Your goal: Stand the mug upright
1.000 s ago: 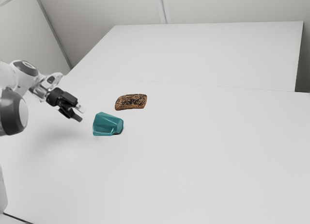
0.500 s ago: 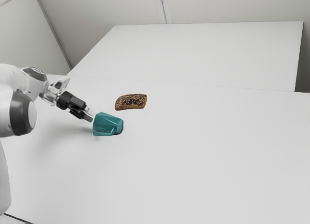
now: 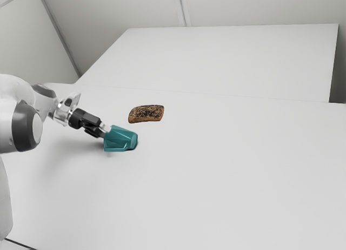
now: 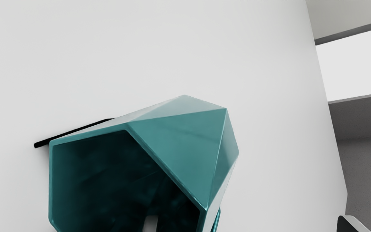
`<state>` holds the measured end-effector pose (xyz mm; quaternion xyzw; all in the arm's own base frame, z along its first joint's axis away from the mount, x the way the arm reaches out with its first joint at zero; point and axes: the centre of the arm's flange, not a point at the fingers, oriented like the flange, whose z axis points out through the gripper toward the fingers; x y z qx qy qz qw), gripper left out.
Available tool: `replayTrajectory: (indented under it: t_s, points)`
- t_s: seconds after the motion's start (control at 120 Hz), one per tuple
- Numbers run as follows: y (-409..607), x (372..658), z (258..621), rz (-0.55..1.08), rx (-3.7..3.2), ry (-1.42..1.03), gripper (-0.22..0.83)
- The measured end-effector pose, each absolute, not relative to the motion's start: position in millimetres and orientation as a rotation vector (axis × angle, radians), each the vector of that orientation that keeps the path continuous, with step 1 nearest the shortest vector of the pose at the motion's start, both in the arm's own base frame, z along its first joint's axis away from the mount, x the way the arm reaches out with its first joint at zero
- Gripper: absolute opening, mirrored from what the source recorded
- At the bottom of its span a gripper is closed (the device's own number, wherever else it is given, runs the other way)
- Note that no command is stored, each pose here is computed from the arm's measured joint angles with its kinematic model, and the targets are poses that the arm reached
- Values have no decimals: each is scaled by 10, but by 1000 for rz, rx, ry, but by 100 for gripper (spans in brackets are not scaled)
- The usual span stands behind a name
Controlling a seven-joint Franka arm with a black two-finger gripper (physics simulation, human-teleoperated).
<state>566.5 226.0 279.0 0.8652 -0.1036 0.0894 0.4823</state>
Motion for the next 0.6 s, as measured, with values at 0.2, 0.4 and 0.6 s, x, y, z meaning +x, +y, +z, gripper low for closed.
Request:
replayTrajectory:
  t_s: [0.2, 0.4, 0.6]
  points:
    - [2231, 5648, 2731, 232, 2093, -239, 62]
    - [2166, 5623, 2636, 243, 2068, -210, 62]
    - [2122, 5679, 2623, 270, 2071, -199, 62]
